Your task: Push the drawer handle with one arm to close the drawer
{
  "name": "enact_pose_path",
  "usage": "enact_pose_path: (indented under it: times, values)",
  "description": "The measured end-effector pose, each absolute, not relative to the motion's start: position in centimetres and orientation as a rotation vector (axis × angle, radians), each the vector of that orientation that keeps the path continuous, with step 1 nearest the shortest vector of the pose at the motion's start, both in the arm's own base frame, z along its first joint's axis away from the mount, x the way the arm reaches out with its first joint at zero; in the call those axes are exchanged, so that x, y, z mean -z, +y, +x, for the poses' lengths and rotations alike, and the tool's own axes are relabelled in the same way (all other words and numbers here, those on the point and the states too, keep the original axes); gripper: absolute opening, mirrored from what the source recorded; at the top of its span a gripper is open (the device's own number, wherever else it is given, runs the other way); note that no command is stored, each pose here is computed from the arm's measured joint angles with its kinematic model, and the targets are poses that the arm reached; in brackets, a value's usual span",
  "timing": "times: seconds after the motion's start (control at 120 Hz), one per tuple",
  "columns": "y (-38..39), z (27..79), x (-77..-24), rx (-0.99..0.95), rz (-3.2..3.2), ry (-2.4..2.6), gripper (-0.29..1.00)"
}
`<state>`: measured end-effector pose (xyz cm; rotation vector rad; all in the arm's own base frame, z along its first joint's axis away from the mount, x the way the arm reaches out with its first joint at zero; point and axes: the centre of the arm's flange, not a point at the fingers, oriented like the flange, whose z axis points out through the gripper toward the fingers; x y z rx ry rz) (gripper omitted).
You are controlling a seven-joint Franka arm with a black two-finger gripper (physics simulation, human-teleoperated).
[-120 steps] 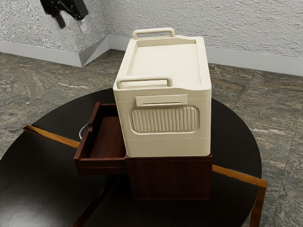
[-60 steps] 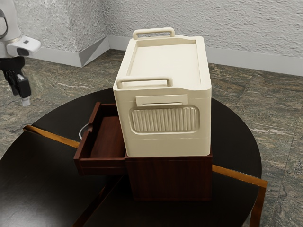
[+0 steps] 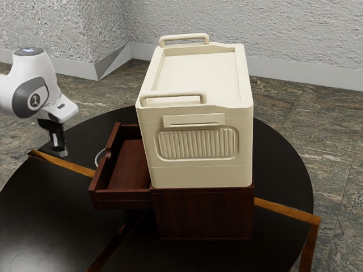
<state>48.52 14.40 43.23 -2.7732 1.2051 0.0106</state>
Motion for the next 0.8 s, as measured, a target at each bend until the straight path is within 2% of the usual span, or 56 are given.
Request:
enact_pose_path:
  times: [0.275, 0.8]
  values:
    - [11.4, 49.5, -42.0, 0.143, -2.661, 1.395, -0.08]
    - [7.5, 49.7, -40.9, 0.217, -2.565, 1.606, -0.08]
